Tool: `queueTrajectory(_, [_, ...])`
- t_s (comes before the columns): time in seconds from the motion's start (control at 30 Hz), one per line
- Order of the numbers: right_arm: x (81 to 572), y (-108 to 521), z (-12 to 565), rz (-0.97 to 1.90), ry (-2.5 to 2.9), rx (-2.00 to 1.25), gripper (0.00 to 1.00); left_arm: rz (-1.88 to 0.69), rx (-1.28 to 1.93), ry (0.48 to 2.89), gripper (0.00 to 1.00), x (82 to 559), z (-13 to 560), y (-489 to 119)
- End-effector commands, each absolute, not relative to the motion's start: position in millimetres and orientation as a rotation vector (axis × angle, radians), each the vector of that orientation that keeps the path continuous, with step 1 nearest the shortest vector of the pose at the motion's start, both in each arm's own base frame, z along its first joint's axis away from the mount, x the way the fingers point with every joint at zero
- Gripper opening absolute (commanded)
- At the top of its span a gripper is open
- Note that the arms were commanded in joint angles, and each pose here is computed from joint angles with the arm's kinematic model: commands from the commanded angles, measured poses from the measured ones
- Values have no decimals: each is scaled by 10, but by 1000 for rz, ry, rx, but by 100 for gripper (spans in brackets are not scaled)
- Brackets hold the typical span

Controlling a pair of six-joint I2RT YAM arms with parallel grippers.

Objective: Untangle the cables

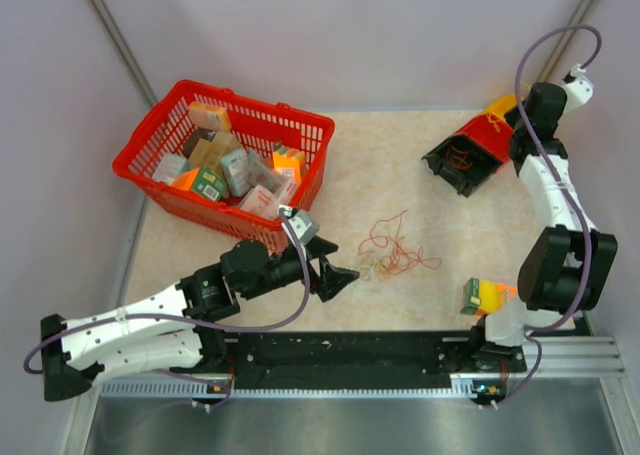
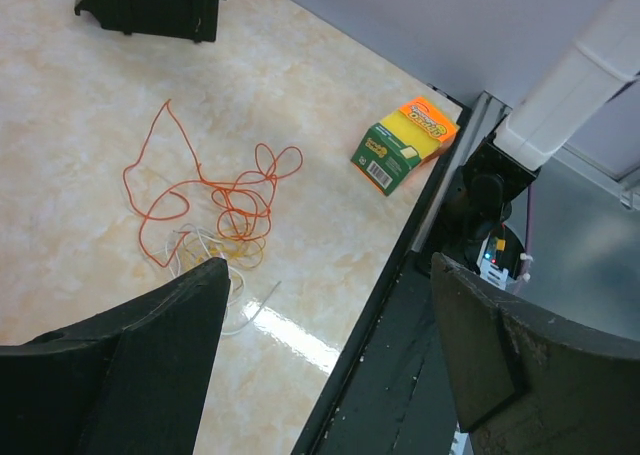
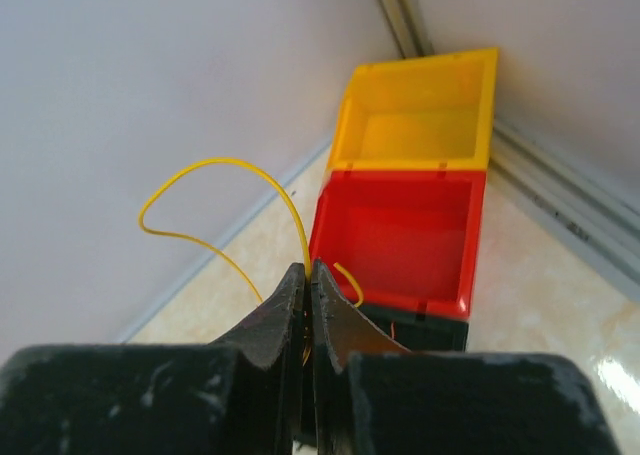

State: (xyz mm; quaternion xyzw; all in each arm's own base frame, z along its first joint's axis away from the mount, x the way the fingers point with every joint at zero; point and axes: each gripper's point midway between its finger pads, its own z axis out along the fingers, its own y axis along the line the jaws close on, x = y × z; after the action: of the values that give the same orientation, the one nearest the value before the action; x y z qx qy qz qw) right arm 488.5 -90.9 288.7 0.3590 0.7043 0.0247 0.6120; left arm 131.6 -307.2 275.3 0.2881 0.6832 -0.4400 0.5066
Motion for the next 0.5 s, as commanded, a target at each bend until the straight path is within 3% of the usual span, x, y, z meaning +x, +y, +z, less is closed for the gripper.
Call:
queueTrajectory(0.0, [5240, -1276, 3114, -20, 1516, 819, 0, -1142, 690, 1587, 86, 1223, 2877, -3069])
queueTrajectory(0.3, [5579, -1477, 2322, -199, 1693, 769, 1, -1111, 648, 1589, 86, 1250, 2836, -2932])
queueTrajectory(0.47, [5540, -1405, 2138, -200, 1822, 759, 27, -1119, 646, 1594, 86, 1243, 2842, -2942])
